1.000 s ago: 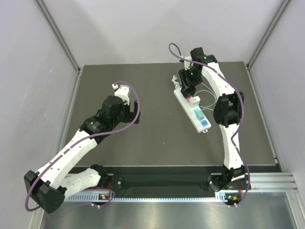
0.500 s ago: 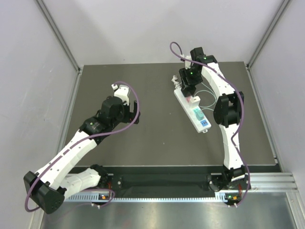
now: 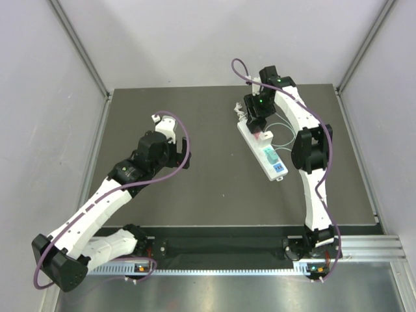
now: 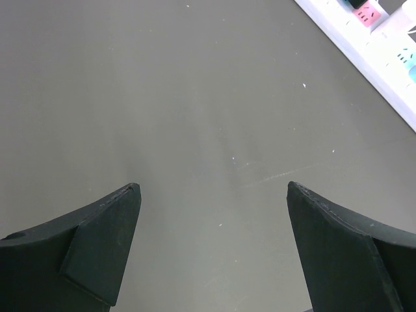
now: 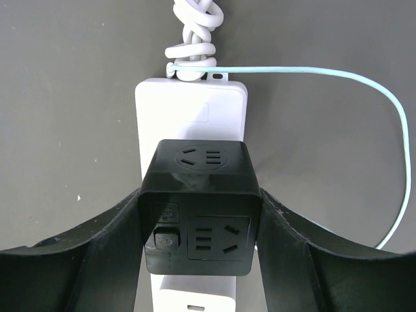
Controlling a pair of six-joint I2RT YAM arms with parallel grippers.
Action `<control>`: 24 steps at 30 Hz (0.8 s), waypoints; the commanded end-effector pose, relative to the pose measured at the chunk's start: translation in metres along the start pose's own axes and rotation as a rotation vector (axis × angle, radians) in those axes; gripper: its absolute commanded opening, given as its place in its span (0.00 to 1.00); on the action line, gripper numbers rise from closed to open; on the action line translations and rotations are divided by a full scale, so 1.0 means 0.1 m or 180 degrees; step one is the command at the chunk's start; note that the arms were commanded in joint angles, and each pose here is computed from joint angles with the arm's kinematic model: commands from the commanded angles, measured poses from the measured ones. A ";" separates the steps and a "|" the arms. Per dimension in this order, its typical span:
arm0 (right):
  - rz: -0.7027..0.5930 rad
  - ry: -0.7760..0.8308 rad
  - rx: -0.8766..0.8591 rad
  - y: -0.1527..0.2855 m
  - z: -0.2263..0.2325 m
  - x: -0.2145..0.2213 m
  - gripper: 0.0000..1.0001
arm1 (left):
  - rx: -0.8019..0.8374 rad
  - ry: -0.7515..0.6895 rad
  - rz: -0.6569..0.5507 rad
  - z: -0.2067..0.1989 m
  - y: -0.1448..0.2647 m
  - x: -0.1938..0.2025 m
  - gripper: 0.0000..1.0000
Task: Insert the plug
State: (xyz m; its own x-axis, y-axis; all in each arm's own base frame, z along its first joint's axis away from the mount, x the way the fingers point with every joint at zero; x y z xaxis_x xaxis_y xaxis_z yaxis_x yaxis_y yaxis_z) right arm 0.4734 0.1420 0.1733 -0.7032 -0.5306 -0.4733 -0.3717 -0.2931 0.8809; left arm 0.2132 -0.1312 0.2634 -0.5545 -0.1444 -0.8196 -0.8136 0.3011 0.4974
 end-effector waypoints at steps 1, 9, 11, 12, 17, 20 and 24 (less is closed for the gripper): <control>0.0068 -0.0019 -0.0007 0.07 0.04 0.04 0.00 | 0.0063 0.0017 -0.0231 -0.02 0.05 -0.11 0.98; 0.0155 0.0000 0.0141 -0.20 0.03 0.19 0.00 | 0.0048 0.0014 -0.0233 -0.02 0.06 -0.10 0.98; 0.0236 0.0016 0.0130 -0.28 0.07 0.30 0.00 | 0.0044 0.0017 -0.0235 -0.02 0.05 -0.11 0.98; 0.0209 0.0031 0.0165 -0.32 0.08 0.30 0.00 | 0.0046 0.0018 -0.0239 -0.02 0.05 -0.11 0.98; 0.0310 0.0078 0.0181 -0.44 0.21 0.41 0.00 | 0.0064 0.0010 -0.0210 -0.03 0.04 -0.10 0.98; 0.0361 0.0038 0.0183 -0.53 0.22 0.46 0.00 | 0.0047 0.0011 -0.0207 -0.02 0.04 -0.10 0.98; 0.0477 -0.0001 0.0201 -0.62 0.21 0.55 0.00 | 0.0042 0.0016 -0.0231 -0.01 0.05 -0.10 0.98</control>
State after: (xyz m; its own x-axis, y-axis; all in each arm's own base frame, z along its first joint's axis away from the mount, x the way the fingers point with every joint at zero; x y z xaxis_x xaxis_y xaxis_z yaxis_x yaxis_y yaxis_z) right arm 0.4684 0.1546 0.1538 -0.6478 -0.5381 -0.5393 -0.4828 -0.2576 0.8370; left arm 0.2122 -0.1304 0.2651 -0.5479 -0.1483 -0.8233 -0.8177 0.3029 0.4896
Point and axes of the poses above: each gripper's point midway between its finger pads, its own y axis back along the fingers, its own z axis along the line the jaws close on, x = y × z, the point moved 8 cm from there along y, back along the fingers, and after that the axes turned 12 degrees about y, right-handed, at the moved point
